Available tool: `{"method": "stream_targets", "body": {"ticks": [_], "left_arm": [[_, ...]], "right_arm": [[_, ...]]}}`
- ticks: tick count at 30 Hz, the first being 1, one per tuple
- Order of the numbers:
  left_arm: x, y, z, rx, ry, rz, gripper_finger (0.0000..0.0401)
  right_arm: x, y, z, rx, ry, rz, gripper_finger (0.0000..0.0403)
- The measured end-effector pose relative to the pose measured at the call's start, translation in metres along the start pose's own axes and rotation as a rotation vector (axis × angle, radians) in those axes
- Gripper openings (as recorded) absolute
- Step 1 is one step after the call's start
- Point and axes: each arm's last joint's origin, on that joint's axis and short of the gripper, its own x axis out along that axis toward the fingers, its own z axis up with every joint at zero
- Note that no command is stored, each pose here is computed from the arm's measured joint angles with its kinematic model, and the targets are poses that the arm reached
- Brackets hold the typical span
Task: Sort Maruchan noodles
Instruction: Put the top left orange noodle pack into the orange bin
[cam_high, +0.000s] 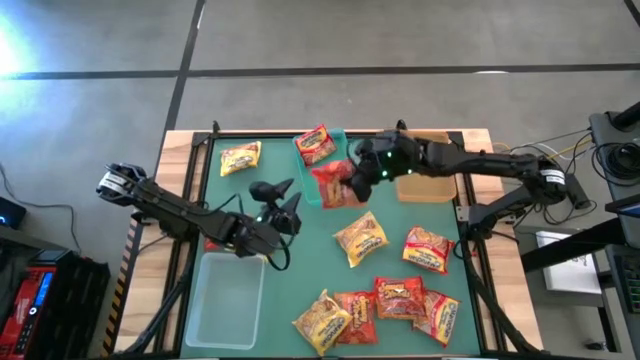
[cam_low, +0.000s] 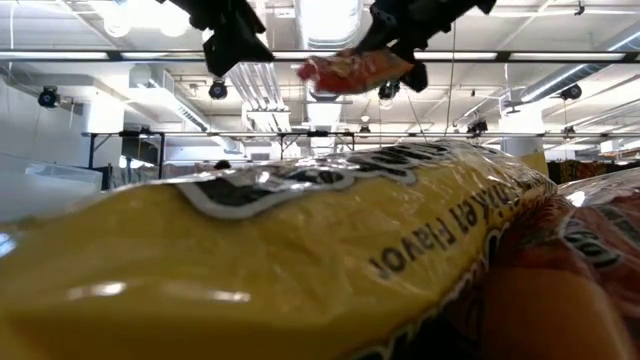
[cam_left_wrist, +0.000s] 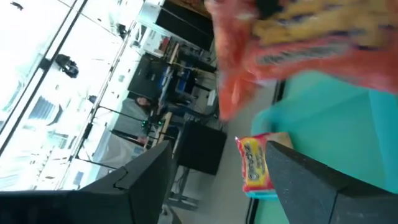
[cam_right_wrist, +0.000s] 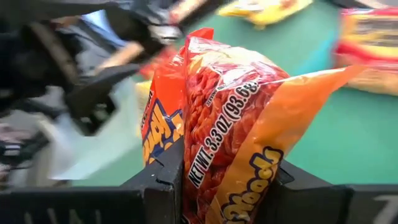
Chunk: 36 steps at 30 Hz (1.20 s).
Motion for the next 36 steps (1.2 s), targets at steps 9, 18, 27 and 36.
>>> {"method": "stream_targets", "body": {"ticks": [9,18,27,36], "left_arm": [[-0.001,-0.012,-0.019,0.059,0.062,-0.039,0.0242],[-0.001,-0.014,-0.022,0.048,0.067,-0.041,0.0242],[-0.001,-0.014,-0.022,-0.090,0.069,-0.037,0.0242],[-0.001,-0.014,-0.022,-0.089,0.069,-0.037,0.0242]], "right_arm": [[-0.047,-0.027,0.012,-0.089,0.203,-0.540,0.0106],[-0.070,-0.061,0.000,-0.330,0.495,-0.895,0.0106],[-0.069,-0.096,0.001,-0.481,0.704,-0.978,0.0107],[-0.043,-0.141,-0.002,-0.476,0.922,-0.963,0.0107]]}}
